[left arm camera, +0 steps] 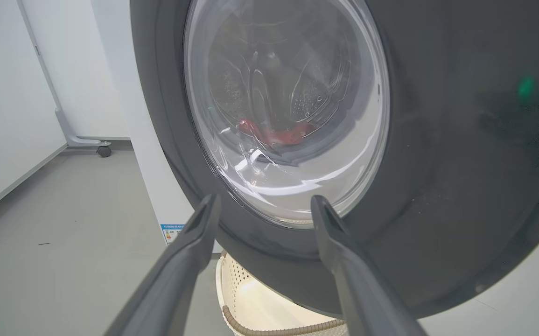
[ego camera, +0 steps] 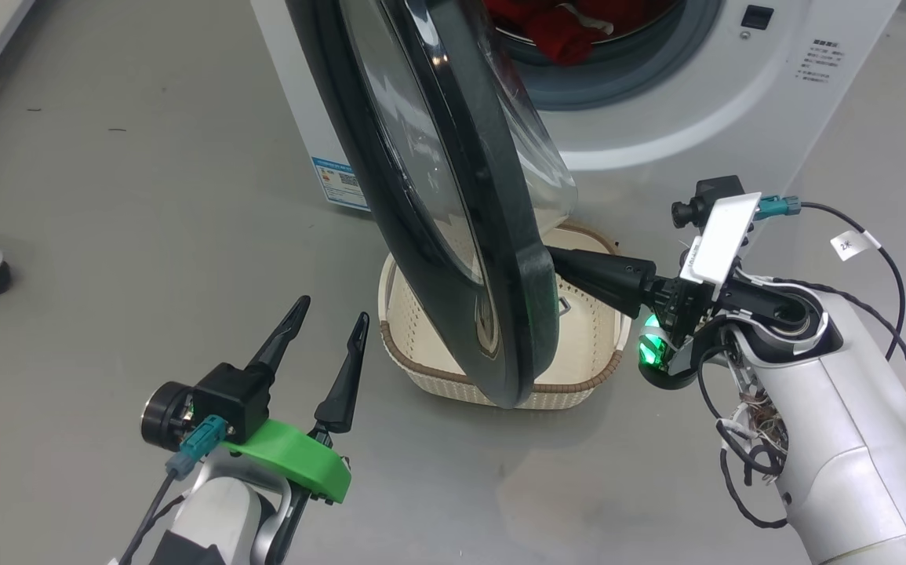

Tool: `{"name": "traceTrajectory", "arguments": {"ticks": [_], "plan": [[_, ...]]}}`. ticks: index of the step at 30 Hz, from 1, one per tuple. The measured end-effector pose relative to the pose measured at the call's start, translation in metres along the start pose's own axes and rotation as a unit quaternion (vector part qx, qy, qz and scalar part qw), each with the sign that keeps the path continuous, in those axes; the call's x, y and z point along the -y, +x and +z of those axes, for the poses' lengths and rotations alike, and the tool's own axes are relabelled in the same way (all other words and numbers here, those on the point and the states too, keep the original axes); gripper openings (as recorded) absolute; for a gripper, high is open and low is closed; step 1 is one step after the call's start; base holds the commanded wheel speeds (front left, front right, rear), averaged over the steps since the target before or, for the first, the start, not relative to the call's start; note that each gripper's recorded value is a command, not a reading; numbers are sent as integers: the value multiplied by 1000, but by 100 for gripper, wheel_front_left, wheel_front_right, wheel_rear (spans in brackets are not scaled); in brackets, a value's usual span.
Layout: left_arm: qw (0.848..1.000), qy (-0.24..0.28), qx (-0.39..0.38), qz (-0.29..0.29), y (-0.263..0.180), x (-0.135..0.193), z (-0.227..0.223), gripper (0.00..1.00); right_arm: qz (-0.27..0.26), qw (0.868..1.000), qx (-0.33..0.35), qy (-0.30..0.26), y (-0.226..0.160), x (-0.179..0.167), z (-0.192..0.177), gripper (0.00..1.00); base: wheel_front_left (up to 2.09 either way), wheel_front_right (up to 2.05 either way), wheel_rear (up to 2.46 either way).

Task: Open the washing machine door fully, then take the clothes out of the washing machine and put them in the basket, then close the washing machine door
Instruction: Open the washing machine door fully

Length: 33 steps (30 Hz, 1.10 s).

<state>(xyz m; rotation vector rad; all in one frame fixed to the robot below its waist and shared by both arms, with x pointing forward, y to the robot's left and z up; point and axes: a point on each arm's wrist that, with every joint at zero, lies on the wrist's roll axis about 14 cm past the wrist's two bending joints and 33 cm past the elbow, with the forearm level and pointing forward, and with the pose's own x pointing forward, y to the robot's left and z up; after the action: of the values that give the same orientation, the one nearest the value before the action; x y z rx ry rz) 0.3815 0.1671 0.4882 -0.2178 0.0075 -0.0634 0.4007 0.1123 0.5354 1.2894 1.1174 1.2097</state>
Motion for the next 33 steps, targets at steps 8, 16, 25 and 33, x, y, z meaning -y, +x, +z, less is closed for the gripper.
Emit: {"name": "traceTrajectory", "arguments": {"ticks": [8,16,25,33], "plan": [[1000,4,9,19,-9,-11,7,100,5,999,-34,3,17,0,-22,0,0,0,0],[999,4,13,46,-24,-25,11,100,31,996,-78,7,41,-12,-51,0,0,0,0],[998,3,19,67,-36,-36,15,100,39,994,-102,13,57,-15,-72,0,0,0,0],[997,-2,19,79,-41,-40,14,100,40,995,-91,15,63,-16,-76,0,0,0,0]]}}
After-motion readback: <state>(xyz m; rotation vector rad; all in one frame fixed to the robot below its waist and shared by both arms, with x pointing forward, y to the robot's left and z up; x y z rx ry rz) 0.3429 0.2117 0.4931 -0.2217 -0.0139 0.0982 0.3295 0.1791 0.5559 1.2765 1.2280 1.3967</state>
